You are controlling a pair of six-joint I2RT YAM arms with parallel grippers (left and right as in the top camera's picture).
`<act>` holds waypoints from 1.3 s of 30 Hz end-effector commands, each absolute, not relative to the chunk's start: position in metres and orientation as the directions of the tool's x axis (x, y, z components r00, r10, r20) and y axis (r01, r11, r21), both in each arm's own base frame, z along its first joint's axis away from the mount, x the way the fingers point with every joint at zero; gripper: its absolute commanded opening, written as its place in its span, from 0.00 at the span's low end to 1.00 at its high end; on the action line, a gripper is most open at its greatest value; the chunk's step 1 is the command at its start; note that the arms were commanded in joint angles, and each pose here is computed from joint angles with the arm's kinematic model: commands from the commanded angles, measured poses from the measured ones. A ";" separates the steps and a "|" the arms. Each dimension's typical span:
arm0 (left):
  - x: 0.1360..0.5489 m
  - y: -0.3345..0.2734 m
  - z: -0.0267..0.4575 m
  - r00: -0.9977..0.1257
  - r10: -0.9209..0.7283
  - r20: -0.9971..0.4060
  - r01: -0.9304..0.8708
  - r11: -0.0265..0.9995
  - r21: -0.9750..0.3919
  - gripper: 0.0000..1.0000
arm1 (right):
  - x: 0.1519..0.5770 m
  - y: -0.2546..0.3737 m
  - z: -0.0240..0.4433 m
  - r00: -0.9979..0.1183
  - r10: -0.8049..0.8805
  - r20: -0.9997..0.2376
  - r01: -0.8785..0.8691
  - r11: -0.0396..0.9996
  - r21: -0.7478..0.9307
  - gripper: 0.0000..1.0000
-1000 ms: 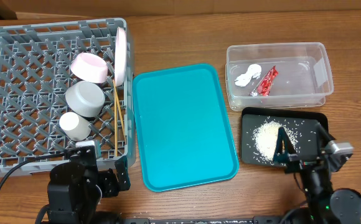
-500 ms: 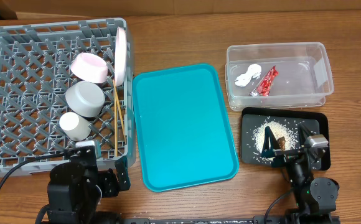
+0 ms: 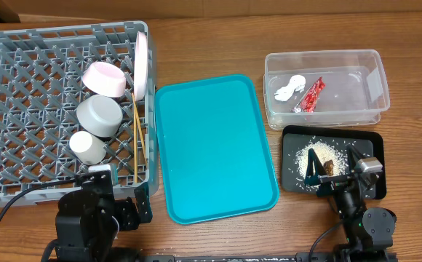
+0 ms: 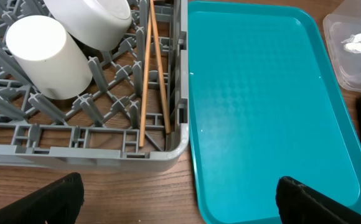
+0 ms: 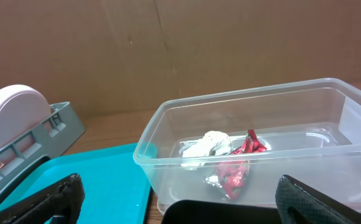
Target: Sort waste into correct bins and load items into the dishwasher
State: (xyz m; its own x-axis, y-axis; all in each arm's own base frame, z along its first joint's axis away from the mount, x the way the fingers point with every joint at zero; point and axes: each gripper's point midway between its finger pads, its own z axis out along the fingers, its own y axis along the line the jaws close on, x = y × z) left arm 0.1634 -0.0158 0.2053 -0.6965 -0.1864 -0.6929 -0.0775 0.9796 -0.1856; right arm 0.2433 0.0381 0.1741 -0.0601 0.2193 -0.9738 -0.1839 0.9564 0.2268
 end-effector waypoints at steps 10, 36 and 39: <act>0.165 -0.004 0.206 -0.678 -0.170 -0.715 -0.111 0.985 -0.129 1.00 | 0.243 0.038 0.171 -0.060 0.219 -0.974 -0.185 0.956 0.226 1.00; 0.245 -0.026 0.171 -0.029 -0.114 -0.993 0.119 0.986 -0.116 1.00 | 0.243 0.038 0.171 -0.060 0.219 -0.974 -0.185 0.956 0.226 1.00; 0.245 -0.024 0.156 -0.089 -0.109 -0.990 0.103 0.988 -0.118 1.00 | 0.243 0.038 0.171 -0.060 0.219 -0.974 -0.185 0.956 0.226 1.00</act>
